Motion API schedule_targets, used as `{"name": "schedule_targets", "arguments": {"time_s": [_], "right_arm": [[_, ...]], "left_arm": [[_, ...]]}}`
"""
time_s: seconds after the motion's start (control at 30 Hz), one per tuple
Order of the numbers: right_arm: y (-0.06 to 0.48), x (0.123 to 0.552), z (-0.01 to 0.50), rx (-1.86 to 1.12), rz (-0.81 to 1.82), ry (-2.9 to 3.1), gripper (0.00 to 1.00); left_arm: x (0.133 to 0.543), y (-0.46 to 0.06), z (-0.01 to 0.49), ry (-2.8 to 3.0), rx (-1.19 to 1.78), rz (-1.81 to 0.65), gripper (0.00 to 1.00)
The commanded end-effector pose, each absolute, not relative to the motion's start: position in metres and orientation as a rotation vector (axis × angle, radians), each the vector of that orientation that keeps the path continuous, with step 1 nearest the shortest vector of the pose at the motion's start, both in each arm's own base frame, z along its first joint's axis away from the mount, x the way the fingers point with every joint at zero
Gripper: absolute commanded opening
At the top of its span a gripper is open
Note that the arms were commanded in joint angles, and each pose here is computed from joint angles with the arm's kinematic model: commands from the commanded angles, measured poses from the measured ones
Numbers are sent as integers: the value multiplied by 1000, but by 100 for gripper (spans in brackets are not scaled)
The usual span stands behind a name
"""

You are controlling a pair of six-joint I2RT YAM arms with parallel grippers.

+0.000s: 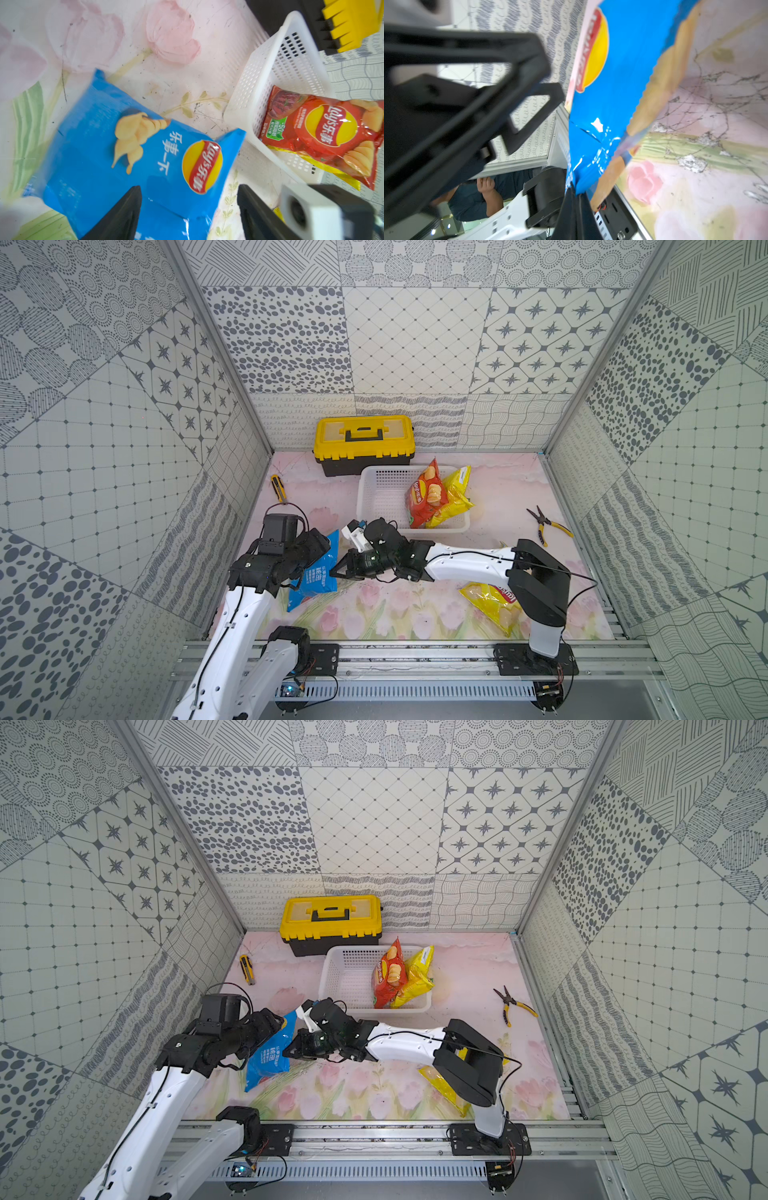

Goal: Put the potato chips into the basket
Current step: Pick up the potato chip from the center of the board.

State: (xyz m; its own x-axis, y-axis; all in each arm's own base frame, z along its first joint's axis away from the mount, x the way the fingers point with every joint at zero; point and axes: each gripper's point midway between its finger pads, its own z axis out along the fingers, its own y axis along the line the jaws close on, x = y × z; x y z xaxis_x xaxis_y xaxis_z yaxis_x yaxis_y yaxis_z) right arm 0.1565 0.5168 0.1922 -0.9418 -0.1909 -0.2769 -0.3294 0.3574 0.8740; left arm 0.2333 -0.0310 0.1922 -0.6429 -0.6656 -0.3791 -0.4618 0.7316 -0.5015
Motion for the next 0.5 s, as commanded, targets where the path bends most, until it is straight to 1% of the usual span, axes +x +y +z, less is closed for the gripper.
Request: {"name": "schedule_targets", "arguments": {"time_s": [0.0, 0.27, 0.47], "right_arm": [[504, 141, 222, -641, 1602, 2438, 0], [476, 134, 277, -722, 1550, 2355, 0], [462, 147, 322, -677, 1586, 2273, 0]], "left_arm": [[220, -34, 205, 2410, -829, -516, 76], [209, -36, 201, 2404, -852, -537, 74], [203, -39, 195, 2409, -873, -569, 71]]}}
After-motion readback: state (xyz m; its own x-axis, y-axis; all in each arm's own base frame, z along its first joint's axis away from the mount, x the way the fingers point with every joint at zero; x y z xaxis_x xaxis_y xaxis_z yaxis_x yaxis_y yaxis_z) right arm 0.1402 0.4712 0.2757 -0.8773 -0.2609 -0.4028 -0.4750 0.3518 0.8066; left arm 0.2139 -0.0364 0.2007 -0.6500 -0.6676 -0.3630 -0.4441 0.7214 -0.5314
